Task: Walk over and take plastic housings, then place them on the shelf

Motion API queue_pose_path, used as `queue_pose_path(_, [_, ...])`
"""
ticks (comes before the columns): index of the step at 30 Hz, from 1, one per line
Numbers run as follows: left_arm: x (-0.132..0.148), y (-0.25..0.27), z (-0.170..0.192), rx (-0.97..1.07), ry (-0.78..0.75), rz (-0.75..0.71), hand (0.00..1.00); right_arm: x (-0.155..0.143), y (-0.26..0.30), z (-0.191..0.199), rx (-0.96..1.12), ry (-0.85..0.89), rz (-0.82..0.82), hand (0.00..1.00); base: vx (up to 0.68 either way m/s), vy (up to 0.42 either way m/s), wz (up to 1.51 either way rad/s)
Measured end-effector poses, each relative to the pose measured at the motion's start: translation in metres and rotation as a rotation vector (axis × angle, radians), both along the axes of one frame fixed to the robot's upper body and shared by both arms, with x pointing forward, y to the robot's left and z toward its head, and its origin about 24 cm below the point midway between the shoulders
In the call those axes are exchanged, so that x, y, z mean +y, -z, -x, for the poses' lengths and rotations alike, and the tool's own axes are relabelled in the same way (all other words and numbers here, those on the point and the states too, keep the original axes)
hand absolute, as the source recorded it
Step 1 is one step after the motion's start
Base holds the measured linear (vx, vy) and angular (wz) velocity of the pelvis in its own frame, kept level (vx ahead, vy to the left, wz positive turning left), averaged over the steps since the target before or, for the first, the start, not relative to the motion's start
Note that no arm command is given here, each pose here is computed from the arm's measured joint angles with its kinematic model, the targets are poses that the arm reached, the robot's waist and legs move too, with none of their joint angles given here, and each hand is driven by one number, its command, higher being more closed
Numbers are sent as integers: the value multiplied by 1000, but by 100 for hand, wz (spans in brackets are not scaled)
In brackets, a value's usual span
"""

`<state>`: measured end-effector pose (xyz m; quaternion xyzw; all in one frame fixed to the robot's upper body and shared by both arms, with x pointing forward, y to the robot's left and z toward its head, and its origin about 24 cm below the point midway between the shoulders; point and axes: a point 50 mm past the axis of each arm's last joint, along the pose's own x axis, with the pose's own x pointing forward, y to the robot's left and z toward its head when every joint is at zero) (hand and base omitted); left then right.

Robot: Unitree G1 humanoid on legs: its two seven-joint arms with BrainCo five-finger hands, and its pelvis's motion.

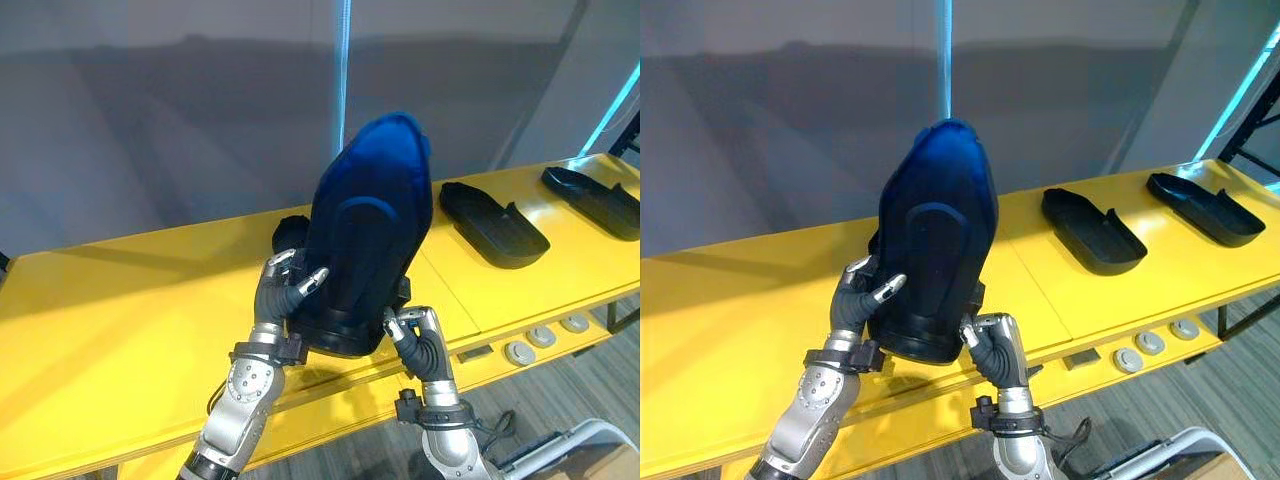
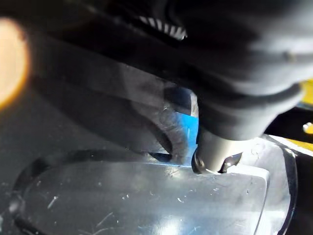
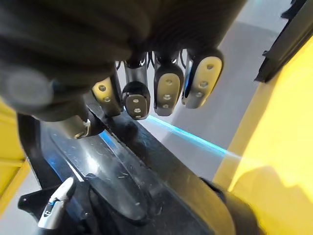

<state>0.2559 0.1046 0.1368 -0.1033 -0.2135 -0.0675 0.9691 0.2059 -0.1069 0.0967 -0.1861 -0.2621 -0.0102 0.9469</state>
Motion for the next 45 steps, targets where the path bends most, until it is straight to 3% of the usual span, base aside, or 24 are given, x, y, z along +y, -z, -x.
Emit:
queue_pose_path(7, [-4,-29,16,-180,8,70,100,0,5,3,59,-73,-66,0,6,49,98])
queue_pose_path(14, [14,-34,24,-248,-12,76,100,7,12,5,144,-121,-160,0,-6,370,25])
queue_pose_path(20, [32,-35,12,-250,-45,68,100,15,0,-6,107,-135,-196,0,-124,291,-31])
queue_pose_path(24, [45,-36,-18,-212,-96,19,100,13,0,-10,124,-117,-183,0,-147,35,-14])
queue_pose_path(27, [66,-40,-32,-190,-187,-7,100,-5,4,-9,132,-44,-174,0,-65,-101,10])
queue_pose_path(33, [130,-63,-49,-157,-417,-127,100,-83,6,23,152,266,-82,0,2,-154,5])
queue_pose_path(39, [160,-102,-61,-194,-503,-247,100,-134,6,49,154,529,-41,0,24,-10,-2])
queue_pose_path(41, [170,-112,-63,-195,-531,-268,100,-147,16,56,188,626,-37,0,-15,26,-5])
queue_pose_path(45, [202,-117,-64,-121,-590,-317,100,-174,77,80,460,830,-87,0,-22,21,-13])
